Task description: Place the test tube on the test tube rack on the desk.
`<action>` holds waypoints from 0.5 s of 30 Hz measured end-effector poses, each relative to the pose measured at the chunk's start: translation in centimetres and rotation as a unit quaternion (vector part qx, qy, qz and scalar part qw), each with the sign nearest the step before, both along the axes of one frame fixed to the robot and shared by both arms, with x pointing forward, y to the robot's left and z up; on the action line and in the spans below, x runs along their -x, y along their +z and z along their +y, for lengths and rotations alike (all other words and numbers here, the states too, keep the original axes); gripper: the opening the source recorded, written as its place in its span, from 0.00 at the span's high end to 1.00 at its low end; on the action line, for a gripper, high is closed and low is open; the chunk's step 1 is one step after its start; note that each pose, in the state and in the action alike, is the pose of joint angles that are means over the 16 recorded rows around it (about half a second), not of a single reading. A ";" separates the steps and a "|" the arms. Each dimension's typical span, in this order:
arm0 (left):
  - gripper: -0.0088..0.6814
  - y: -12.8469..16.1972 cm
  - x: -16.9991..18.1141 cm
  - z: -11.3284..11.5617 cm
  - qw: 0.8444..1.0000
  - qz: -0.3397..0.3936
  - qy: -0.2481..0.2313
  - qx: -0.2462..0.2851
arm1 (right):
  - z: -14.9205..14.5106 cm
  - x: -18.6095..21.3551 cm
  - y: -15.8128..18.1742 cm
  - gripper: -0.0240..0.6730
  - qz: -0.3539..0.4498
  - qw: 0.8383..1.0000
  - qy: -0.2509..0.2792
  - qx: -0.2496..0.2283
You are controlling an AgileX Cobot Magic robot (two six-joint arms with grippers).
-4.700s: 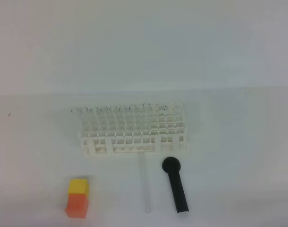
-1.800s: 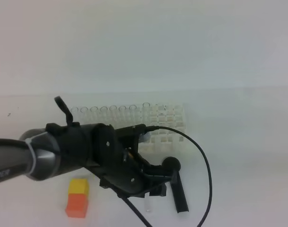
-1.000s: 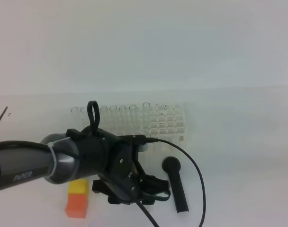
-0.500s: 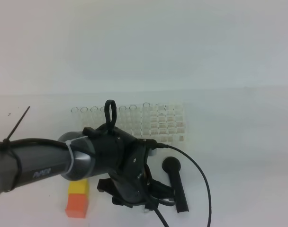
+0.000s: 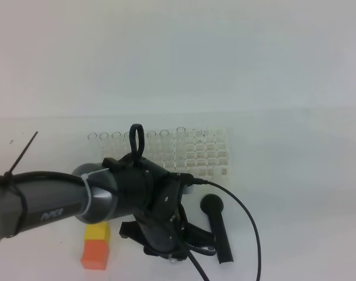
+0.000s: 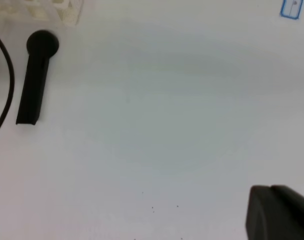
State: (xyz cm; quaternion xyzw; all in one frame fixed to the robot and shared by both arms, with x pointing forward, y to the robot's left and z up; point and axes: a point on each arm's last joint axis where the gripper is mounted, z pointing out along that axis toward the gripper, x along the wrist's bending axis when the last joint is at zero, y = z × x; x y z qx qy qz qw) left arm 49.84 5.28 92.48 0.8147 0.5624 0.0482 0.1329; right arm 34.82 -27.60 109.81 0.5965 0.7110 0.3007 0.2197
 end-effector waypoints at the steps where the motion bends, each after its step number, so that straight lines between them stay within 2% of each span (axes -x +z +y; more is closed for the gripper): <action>1: 0.70 0.0 0.0 0.0 1.000 0.000 0.000 0.000 | 0.0 0.0 0.0 0.97 0.000 1.000 0.000 0.000; 8: 0.80 0.1 0.1 0.1 1.000 0.002 0.002 -0.001 | 0.0 0.0 0.0 0.97 0.000 1.000 0.002 0.001; 15: 0.83 1.9 0.4 0.4 1.000 -0.005 0.006 0.008 | 0.0 0.0 0.0 0.97 -0.001 1.000 0.002 0.001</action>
